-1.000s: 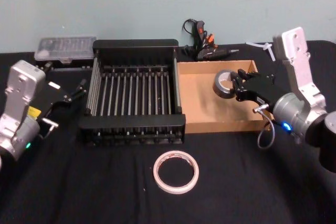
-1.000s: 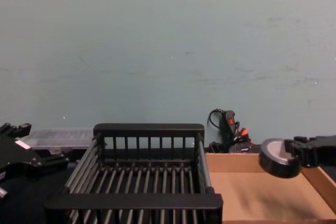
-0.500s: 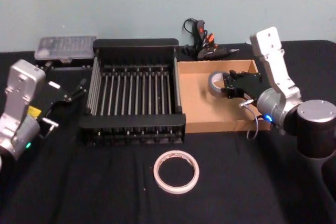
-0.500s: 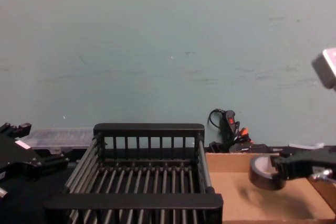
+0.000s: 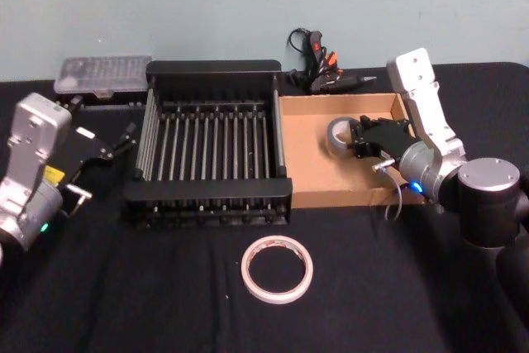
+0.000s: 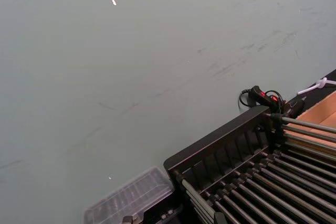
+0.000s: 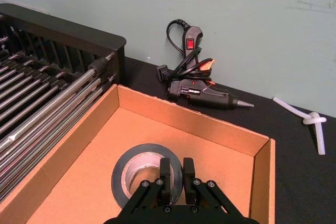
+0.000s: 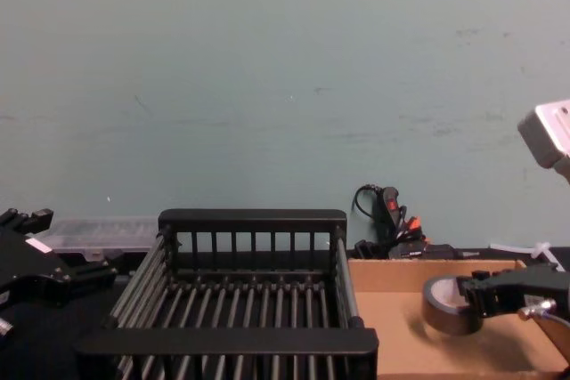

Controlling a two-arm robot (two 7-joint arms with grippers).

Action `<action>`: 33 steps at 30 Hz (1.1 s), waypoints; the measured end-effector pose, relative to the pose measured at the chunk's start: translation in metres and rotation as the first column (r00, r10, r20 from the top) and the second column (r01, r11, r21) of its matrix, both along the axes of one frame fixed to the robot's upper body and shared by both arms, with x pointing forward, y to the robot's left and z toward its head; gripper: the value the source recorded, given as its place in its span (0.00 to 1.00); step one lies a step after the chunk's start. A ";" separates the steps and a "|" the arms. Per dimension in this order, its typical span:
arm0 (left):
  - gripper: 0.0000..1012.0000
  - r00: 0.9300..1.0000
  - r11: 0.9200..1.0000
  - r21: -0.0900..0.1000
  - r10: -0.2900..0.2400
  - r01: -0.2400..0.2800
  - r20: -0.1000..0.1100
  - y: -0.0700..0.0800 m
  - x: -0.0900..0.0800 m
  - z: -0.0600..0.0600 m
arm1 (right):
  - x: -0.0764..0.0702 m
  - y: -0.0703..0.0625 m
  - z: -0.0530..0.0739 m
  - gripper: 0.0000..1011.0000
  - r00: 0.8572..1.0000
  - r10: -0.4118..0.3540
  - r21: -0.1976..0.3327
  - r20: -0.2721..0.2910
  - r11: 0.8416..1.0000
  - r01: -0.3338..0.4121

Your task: Pick up the white tape and place it into the black box , Pick up the silver tape and place it into the brown box.

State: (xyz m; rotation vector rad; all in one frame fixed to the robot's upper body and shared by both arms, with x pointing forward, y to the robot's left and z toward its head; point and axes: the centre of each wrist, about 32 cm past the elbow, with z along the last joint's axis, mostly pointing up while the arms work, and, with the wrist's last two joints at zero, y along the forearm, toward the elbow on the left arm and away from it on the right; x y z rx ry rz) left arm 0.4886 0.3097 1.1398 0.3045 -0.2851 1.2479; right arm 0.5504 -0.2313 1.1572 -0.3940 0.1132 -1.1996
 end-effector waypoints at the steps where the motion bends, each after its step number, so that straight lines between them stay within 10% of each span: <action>1: 0.99 1.000 1.000 0.000 0.000 0.000 0.000 0.000 0.000 0.000 | 0.000 0.000 0.000 0.14 1.000 0.000 0.000 0.000 1.000 0.000; 9: 0.99 1.000 1.000 0.000 0.000 0.000 0.000 0.000 0.000 0.000 | 0.000 0.000 0.001 0.24 1.000 0.001 0.001 0.002 1.000 -0.001; 33: 0.99 1.000 1.000 0.000 0.000 0.000 0.000 0.000 0.000 0.000 | -0.001 0.000 0.001 0.97 1.000 0.001 0.003 0.001 1.000 -0.001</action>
